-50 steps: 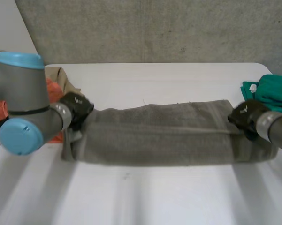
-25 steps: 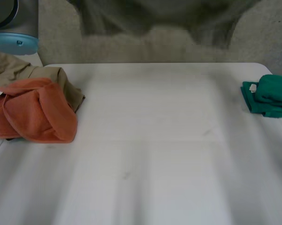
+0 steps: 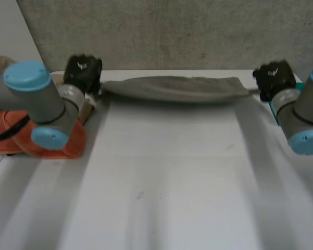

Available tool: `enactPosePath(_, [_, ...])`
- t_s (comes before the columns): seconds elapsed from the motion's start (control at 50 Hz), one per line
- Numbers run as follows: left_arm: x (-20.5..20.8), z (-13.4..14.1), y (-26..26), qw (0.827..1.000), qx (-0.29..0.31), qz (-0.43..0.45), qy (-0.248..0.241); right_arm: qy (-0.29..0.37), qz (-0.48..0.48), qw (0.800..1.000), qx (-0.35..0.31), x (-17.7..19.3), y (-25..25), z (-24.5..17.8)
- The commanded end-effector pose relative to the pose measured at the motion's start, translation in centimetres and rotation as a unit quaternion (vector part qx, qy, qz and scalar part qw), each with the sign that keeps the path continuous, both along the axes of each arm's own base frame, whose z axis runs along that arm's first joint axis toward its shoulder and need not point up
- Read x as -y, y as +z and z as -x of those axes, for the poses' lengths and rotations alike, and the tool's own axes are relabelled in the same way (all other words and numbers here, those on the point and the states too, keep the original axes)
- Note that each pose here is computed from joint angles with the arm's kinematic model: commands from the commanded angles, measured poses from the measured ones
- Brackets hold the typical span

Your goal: Fold the laundry.

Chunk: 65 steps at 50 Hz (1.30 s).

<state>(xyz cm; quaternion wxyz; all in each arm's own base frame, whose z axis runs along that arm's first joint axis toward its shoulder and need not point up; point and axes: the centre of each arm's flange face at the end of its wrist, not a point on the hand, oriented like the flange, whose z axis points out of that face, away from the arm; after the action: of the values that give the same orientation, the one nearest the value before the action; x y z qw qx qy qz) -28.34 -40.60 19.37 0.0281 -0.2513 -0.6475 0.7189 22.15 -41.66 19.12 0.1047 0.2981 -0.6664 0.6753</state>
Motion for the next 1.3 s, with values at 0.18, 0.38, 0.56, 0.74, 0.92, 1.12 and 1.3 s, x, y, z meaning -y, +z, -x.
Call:
enactPosePath(0.18, [-12.3,-3.6,-1.1,0.957,0.22,-0.181,-0.057,0.004,-0.206,0.966,-0.158,-9.9,0.2,5.5])
enactPosePath(0.38, [-18.2,-5.5,-1.0,0.909,0.301,-0.265,-0.111,0.076,-0.229,0.934,-0.262,-15.0,1.3,7.3])
enactPosePath(0.56, [-12.8,-4.6,0.1,0.94,0.28,-0.182,-0.067,0.031,-0.182,0.959,-0.213,-10.3,0.3,6.0])
enactPosePath(0.74, [-7.0,-1.8,-0.6,0.963,0.236,-0.122,-0.035,0.006,-0.072,0.986,-0.151,-4.5,0.4,2.8])
enactPosePath(0.92, [-3.5,0.4,-2.1,0.97,0.222,-0.098,-0.01,-0.006,-0.028,0.991,-0.13,-1.2,-2.1,0.4])
enactPosePath(1.12, [-1.3,1.5,-2.2,0.976,0.21,-0.062,0.006,-0.03,0.047,0.993,-0.107,1.6,-1.2,-0.1])
enactPosePath(1.3, [0.6,1.6,16.8,0.974,-0.008,0.22,0.045,-0.123,0.331,0.932,0.084,3.8,15.7,1.1])
